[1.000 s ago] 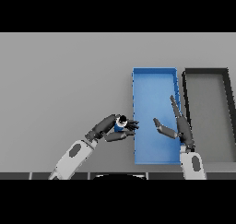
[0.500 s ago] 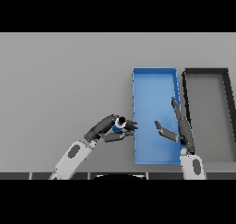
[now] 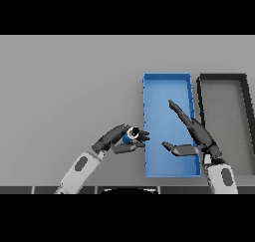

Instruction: Pick up the blue pipe and place it into the blue bin.

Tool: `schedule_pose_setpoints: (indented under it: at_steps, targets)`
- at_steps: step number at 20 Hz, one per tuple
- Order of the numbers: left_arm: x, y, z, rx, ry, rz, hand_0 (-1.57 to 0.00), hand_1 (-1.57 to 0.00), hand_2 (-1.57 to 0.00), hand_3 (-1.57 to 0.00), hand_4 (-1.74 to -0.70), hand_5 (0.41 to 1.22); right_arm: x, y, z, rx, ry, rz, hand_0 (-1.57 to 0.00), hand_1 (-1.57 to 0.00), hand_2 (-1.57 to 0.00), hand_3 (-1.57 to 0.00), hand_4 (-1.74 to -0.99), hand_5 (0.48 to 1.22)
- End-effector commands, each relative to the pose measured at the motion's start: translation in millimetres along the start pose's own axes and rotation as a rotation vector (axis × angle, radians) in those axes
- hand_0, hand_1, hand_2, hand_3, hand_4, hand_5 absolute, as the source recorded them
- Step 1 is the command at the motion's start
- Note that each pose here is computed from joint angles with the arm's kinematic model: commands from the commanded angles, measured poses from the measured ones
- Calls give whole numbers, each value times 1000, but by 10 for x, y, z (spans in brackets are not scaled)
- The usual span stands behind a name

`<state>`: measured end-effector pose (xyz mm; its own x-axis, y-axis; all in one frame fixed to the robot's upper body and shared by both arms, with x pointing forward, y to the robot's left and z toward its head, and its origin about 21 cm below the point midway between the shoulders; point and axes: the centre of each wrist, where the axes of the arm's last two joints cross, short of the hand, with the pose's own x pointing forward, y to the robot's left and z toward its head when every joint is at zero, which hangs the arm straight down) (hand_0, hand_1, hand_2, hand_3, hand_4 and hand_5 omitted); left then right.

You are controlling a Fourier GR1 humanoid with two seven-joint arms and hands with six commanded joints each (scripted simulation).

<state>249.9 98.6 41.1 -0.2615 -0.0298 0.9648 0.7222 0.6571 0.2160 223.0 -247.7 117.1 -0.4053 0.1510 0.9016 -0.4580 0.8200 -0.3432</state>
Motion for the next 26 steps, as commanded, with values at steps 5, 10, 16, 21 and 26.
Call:
schedule_pose_setpoints:
  at_steps: [5,10,16,21,26]
  targets:
    - [30,-21,22,-6,-22,-5,-1571,-1571,-1571,-1571,-1474,1221,302,109,-190,190,-42,36,1,0,-1,1,-1256,523]
    - [64,11,-37,-5,-1,-2,-1571,-1571,-1571,-1571,-1475,1221,401,235,-402,306,-25,-9,1,1,0,1,-1227,528]
    - [16,10,-7,-36,-13,25,-1571,-1571,-1571,-1571,-1476,1221,437,467,-771,442,-19,14,1,1,1,1,-1192,514]
    - [32,62,-83,-51,-28,32,-1571,-1571,-1571,-1571,-1456,1221,417,554,-1022,509,-8,9,1,-32,-54,-6,-1215,513]
    - [21,-22,-90,-39,29,54,-1571,-1571,-1537,-1163,-1625,1221,449,626,-1201,554,-18,19,-818,-836,-840,-662,-1446,527]
